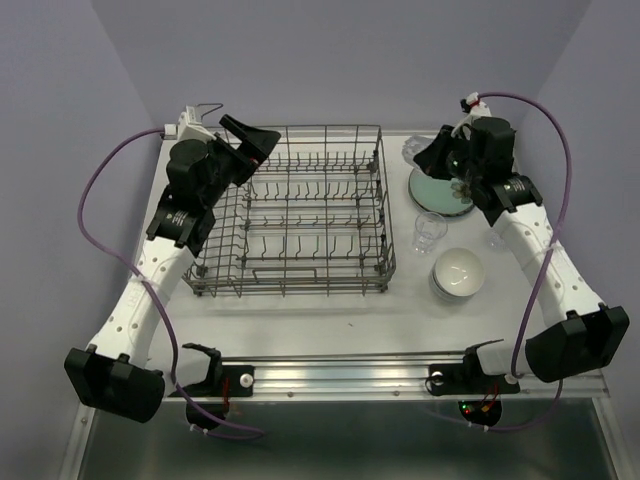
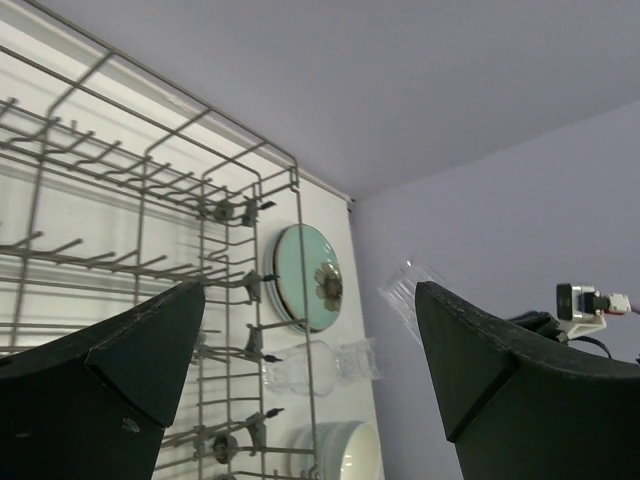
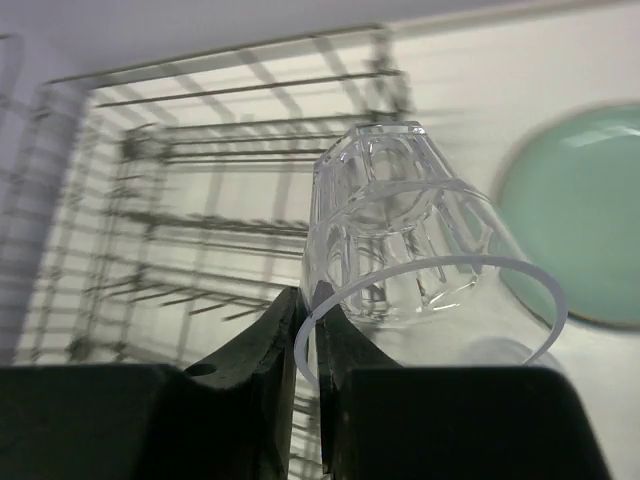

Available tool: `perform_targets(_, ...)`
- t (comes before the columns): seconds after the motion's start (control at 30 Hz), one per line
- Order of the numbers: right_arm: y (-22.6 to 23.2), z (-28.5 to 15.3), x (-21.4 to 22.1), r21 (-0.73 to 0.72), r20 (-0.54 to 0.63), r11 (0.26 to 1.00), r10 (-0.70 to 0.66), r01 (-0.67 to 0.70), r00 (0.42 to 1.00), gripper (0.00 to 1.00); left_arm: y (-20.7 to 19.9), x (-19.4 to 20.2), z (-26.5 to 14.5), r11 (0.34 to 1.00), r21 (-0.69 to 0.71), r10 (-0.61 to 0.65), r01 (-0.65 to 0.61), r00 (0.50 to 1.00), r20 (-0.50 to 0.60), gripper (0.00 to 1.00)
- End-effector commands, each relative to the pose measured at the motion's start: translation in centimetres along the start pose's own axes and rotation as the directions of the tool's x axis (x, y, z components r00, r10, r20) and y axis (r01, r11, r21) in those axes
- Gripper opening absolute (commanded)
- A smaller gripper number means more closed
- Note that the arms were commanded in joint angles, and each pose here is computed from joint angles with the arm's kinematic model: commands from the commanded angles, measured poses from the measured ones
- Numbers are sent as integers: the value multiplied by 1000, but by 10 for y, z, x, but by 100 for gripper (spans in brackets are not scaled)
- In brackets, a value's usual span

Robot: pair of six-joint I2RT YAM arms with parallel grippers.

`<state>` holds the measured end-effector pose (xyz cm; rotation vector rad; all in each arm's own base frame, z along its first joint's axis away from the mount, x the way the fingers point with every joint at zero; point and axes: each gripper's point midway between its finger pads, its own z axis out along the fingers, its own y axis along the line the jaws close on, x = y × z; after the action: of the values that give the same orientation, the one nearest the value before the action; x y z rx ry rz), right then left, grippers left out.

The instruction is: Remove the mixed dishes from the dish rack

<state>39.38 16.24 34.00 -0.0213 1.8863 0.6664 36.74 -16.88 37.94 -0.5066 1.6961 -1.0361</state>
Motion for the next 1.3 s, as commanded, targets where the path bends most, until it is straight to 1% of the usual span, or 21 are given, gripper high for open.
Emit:
perform_targets(0.0, -100, -34, -9, 495, -14, 869, -6, 12, 1000, 1, -1, -38, -19, 994, -66, 97, -89, 986, 133, 99)
perform_targets(0.07, -125, -51, -9, 626, -51, 779, -17, 45, 999, 1, 4, -45, -18, 989, -101, 126, -112, 981, 147, 99)
perform_targets(0.1, -136, -61, 4, 675, -114, 734, -5, 81, 993, 1, 13, -52, -16, 980, -154, 150, -125, 975, 166, 99)
perform_targets(0.13, -145, -66, 10, 708, -149, 697, -11, 114, 989, 1, 12, -57, -15, 978, -160, 160, -132, 971, 177, 99)
perform_targets(0.3, -162, -91, 36, 763, -270, 617, 34, 193, 962, 1, 19, -61, -3, 971, -176, 193, -164, 968, 163, 99)
perform_targets(0.4, -168, -102, 51, 777, -336, 583, 65, 238, 940, 1, 26, -62, 9, 967, -178, 209, -182, 968, 142, 99)
perform_targets(0.53, -174, -104, 77, 769, -404, 579, 114, 270, 908, 1, 33, -58, 21, 963, -176, 224, -204, 970, 97, 99)
perform_targets(0.6, -175, -103, 83, 772, -411, 576, 131, 269, 902, 1, 38, -58, 26, 961, -179, 226, -209, 971, 80, 99)
perform_targets(0.67, -175, -99, 91, 759, -429, 593, 146, 268, 892, 1, 42, -57, 28, 961, -179, 223, -209, 973, 64, 99)
perform_targets(0.73, -176, -96, 99, 750, -444, 603, 158, 270, 882, 1, 46, -58, 28, 961, -181, 222, -208, 973, 61, 99)
perform_targets(0.87, -193, -96, 124, 761, -491, 576, 211, 298, 845, 1, 51, -58, 28, 959, -186, 230, -215, 971, 62, 99)
perform_targets(0.9, -194, -94, 128, 757, -501, 579, 217, 302, 838, 1, 53, -59, 28, 958, -191, 231, -216, 971, 64, 99)
perform_targets(1.03, -203, -85, 142, 750, -499, 606, 256, 265, 828, 1, 60, -63, 26, 952, -211, 240, -220, 968, 72, 99)
perform_targets(1.13, -212, -84, 149, 754, -499, 605, 276, 255, 821, 1, 63, -67, 25, 949, -227, 243, -219, 967, 81, 99)
perform_targets(1.17, -211, -81, 154, 744, -504, 622, 282, 244, 817, 1, 65, -67, 25, 948, -231, 244, -220, 966, 81, 99)
perform_targets(1.2, -215, -79, 154, 748, -491, 623, 287, 229, 823, 1, 67, -69, 25, 946, -238, 245, -218, 966, 87, 99)
perform_targets(1.27, -226, -80, 162, 760, -488, 611, 312, 221, 815, 2, 68, -69, 24, 946, -239, 247, -221, 965, 85, 99)
